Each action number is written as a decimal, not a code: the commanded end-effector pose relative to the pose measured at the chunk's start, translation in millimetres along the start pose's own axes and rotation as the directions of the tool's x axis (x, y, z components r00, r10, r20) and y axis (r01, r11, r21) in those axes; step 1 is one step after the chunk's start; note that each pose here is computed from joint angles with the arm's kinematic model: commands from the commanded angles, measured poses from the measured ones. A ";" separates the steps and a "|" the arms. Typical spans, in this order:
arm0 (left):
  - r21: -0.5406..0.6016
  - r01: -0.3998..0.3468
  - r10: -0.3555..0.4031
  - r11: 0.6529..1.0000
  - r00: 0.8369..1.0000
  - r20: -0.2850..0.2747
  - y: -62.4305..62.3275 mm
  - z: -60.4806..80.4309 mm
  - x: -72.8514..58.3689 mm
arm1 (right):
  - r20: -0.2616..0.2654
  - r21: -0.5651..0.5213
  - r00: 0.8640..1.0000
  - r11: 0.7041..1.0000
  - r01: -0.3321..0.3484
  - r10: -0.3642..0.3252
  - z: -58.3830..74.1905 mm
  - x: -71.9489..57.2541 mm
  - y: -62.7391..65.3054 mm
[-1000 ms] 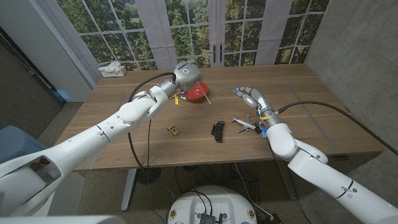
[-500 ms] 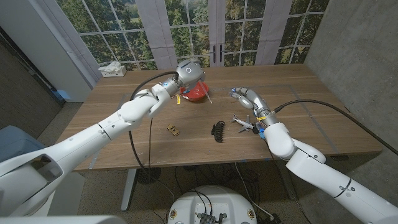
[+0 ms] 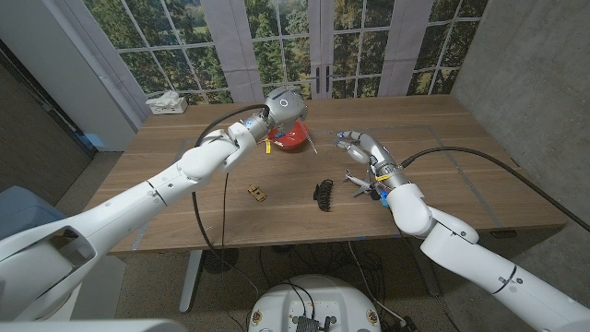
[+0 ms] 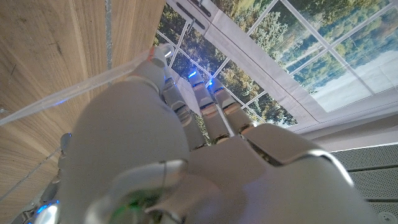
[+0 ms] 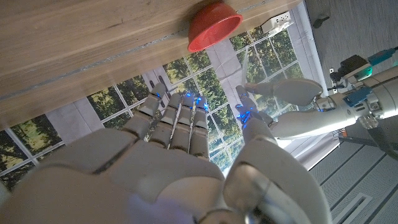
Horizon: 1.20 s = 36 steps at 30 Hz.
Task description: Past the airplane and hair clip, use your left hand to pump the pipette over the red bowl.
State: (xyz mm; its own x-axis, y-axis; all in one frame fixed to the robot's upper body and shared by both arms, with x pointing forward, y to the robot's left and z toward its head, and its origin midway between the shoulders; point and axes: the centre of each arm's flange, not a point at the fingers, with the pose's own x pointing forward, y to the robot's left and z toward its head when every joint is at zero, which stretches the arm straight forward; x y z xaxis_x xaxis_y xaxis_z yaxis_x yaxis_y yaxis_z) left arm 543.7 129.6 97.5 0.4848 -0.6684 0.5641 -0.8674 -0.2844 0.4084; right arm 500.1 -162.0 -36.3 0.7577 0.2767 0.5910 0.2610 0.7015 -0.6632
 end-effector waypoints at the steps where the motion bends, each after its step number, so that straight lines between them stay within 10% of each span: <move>1: 0.011 0.002 -0.002 1.000 1.000 0.009 4.6 2.8 3.2 | 0.033 -0.035 0.999 0.999 0.025 -0.024 9.6 0.6 4.3; 36: 0.019 0.006 -0.006 1.000 1.000 0.028 7.8 7.1 11.7 | 0.073 -0.098 0.997 0.995 0.005 0.003 26.1 26.2 21.9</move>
State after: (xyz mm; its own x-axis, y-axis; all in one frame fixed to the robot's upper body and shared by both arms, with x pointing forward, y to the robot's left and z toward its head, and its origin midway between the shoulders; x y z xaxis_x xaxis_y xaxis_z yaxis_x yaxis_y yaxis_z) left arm 539.5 116.4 101.5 0.4832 -0.6825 0.5483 -0.8688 -0.2966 0.3965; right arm 503.3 -130.0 -27.1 0.7129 0.3110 0.6286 0.3213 0.6518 -0.6869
